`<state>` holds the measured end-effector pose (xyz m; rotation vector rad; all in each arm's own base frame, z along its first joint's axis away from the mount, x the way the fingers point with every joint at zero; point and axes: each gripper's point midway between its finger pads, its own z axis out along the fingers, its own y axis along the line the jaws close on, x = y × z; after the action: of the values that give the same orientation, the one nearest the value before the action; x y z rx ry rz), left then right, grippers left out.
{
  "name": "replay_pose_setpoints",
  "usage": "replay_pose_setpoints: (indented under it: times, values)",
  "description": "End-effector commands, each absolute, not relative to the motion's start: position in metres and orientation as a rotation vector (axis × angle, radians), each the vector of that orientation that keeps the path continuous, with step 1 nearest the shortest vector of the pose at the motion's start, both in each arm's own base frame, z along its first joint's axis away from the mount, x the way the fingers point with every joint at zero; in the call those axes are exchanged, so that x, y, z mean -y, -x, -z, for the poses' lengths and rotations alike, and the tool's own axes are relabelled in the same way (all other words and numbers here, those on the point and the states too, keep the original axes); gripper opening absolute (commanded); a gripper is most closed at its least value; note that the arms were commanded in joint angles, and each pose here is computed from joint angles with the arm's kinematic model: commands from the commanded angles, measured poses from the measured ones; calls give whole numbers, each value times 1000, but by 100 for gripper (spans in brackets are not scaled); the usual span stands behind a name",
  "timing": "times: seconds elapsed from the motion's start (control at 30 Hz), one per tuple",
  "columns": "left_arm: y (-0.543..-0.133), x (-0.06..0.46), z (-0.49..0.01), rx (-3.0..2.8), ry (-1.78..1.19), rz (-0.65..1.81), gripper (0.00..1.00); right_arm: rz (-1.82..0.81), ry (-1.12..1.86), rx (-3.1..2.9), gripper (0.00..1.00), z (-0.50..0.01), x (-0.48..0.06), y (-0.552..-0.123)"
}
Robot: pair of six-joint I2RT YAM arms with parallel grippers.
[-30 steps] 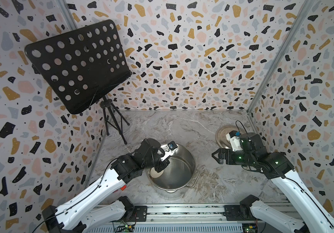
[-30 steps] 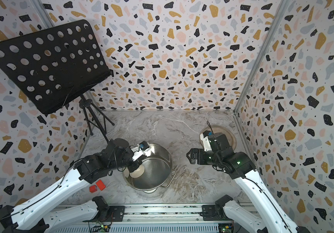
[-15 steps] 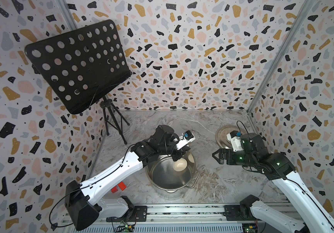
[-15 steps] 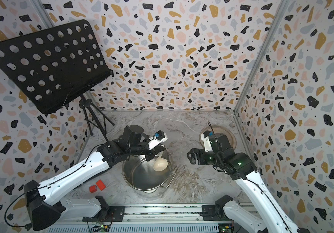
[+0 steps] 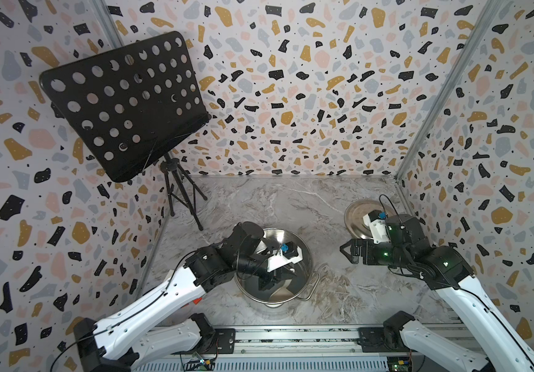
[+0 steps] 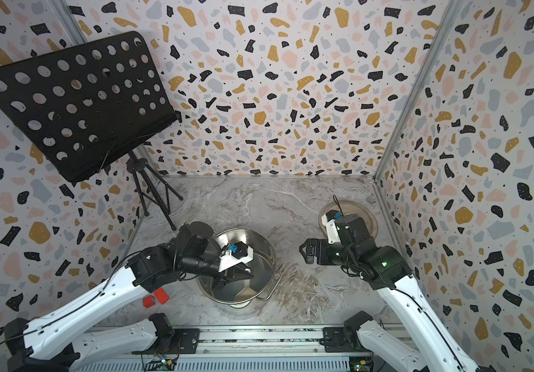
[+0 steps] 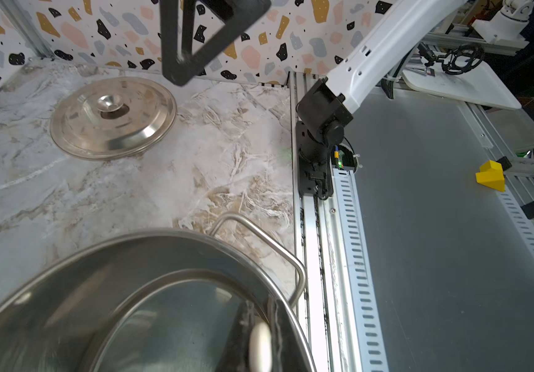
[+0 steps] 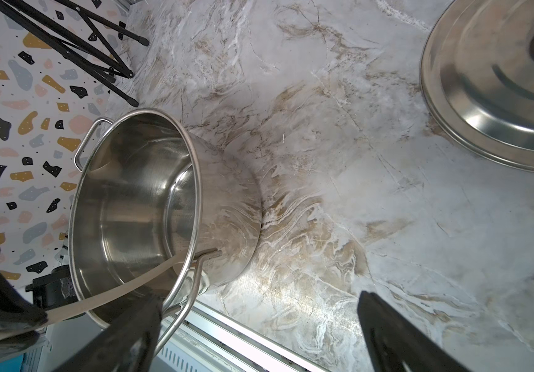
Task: Stir the soup with a spoon
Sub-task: Stir the soup in the pan with a stick.
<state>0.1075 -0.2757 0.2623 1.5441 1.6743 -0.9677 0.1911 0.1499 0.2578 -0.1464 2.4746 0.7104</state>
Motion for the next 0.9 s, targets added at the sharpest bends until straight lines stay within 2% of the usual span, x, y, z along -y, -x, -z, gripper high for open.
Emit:
replay_pose_setpoints:
  times: [0.0,0.2,0.53,0.7,0.87]
  values:
    - [-88,253,-248,-1764,-1554,973,0,-712,148,-2466,100,-260,-151,-194]
    - [-100,225,-238,-1878,-1483,772,0,-714,151,-2465,100,-262,-153,-196]
    - [-180,191,-255,-1900,-1228,244,0,-715,161,-2462,100,-265,-155,-198]
    - [-209,214,-281,-1780,-1171,231,0,-715,160,-2459,100,-266,-155,-199]
    - [-217,251,-297,-1636,-1217,330,0,-712,154,-2457,100,-266,-153,-197]
